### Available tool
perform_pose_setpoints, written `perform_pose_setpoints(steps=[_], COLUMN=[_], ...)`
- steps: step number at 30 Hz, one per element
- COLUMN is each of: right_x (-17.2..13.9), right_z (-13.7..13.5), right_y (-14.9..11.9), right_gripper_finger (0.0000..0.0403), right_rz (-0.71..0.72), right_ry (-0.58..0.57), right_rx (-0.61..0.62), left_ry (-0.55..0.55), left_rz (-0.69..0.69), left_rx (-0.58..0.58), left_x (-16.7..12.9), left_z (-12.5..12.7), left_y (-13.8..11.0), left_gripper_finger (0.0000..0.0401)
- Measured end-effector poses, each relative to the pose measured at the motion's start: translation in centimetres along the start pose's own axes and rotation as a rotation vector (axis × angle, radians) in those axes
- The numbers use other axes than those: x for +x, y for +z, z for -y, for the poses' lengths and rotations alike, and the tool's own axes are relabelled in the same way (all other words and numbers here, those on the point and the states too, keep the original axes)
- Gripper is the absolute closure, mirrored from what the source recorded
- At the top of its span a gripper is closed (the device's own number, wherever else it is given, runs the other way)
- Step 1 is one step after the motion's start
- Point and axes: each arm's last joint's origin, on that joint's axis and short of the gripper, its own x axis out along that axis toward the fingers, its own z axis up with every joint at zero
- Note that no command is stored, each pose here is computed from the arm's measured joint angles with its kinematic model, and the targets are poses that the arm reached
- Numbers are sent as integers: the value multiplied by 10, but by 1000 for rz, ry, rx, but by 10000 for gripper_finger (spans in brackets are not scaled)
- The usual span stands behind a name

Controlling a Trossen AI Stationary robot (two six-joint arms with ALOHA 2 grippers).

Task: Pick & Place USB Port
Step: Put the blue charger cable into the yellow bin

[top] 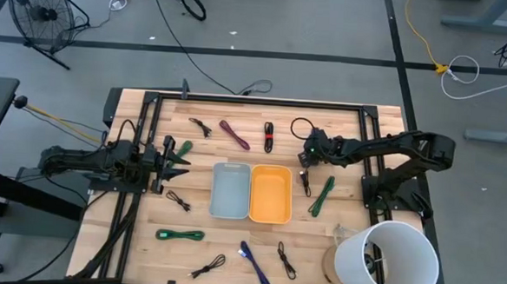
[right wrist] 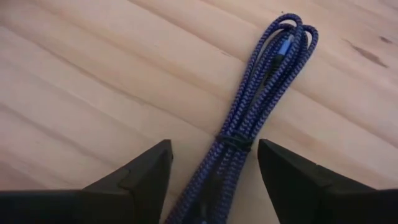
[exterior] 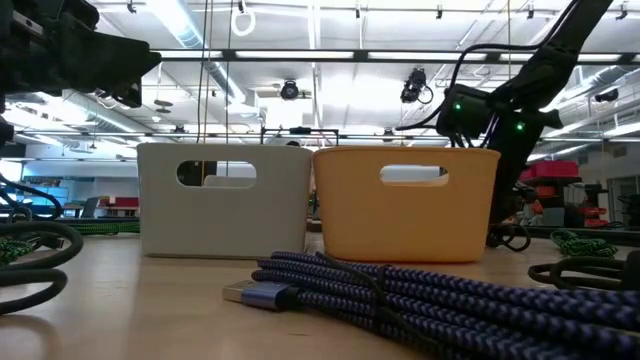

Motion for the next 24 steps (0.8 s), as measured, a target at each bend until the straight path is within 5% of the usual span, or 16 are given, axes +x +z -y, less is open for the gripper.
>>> perform_pose_setpoints(steps=[4,11,18,24], right_x=[1,1,-14,-66], right_z=[0,-1,-4,-20], right_y=[0,-1,11,53], right_gripper_finger=[214,382,392,392], right_rz=[-7,-18,-31,47], right_ry=[7,23,73,153], right_rx=[44,35,13,-30], left_ry=[0,0,0,0], left_rz=[1,0,0,1], left_rx=[0,0,0,0], left_x=[0,0,0,0], left_z=[0,0,0,0], left_y=[0,0,0,0], left_gripper_finger=[291,291,291,291])
